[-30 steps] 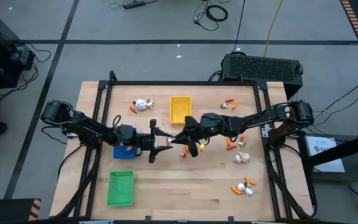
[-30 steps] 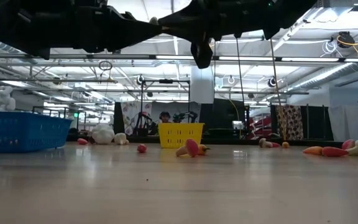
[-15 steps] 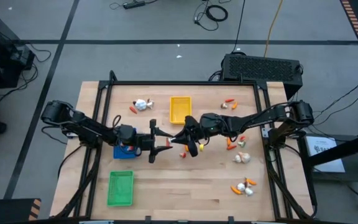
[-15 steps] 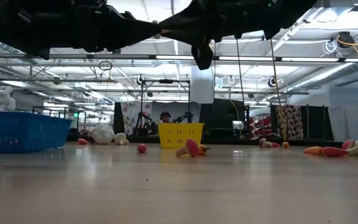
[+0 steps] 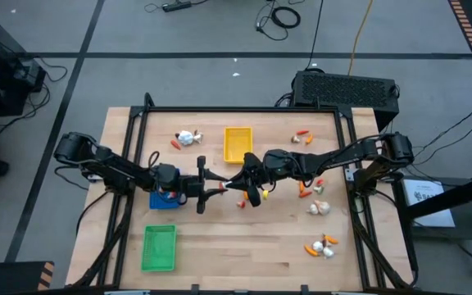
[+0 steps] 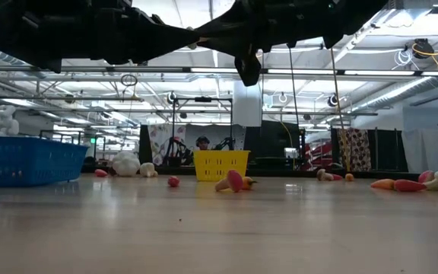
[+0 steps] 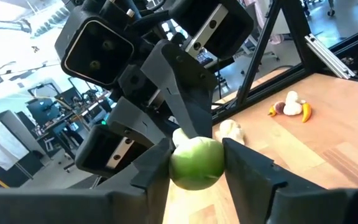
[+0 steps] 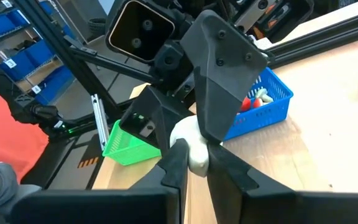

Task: Sort produce into baskets
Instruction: Put the green mushroom into the blue bin

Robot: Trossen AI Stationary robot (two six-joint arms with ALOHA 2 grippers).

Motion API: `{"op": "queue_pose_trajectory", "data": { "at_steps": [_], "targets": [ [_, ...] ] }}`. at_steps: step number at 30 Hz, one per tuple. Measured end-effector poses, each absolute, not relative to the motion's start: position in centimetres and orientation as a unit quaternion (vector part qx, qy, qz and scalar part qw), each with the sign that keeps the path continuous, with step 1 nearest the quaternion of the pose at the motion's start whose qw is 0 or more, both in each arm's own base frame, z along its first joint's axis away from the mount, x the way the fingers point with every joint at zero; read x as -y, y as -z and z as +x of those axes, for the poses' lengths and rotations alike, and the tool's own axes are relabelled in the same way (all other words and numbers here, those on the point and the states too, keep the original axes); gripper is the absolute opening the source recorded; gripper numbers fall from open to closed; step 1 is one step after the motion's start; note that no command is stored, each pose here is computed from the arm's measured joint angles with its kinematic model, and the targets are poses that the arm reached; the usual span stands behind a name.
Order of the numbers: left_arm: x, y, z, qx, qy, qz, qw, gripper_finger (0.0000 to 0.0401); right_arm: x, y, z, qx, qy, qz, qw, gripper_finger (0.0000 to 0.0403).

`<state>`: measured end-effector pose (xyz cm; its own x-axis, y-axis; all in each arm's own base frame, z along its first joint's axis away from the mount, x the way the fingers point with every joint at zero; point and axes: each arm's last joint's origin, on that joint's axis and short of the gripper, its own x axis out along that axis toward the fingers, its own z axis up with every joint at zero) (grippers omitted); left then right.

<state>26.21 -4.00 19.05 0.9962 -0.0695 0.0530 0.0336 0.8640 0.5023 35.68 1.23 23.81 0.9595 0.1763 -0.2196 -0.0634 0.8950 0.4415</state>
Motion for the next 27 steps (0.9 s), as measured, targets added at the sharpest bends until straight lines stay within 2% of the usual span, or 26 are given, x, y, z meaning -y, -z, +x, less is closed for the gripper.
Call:
{"op": "queue_pose_trajectory", "data": {
  "at_steps": [7,11,17,21,27],
  "targets": [
    [4.0,-19.0,26.2,0.034,0.026,0.259,0.965,0.0126,-1.1,-23.8,35.7,-0.128,-0.061,0.222,0.965,0.0061],
    [4.2,-18.8,26.2,0.02,0.024,0.26,0.965,0.0125,-0.7,-23.4,35.6,-0.147,-0.052,0.219,0.963,0.0101],
    [4.9,-18.9,25.5,-0.019,0.001,0.265,0.964,0.0124,-0.2,-21.9,35.0,-0.227,-0.023,0.23,0.946,0.0165],
    [5.6,-18.1,24.5,-0.104,-0.015,0.243,0.964,0.0124,-0.7,-21.4,34.8,-0.255,-0.024,0.228,0.939,0.019],
    [7.1,-18.3,20.9,-0.246,-0.032,0.16,0.955,0.0124,-1.9,-21.3,34.6,-0.264,-0.055,0.173,0.947,0.0203]
  ]
}}
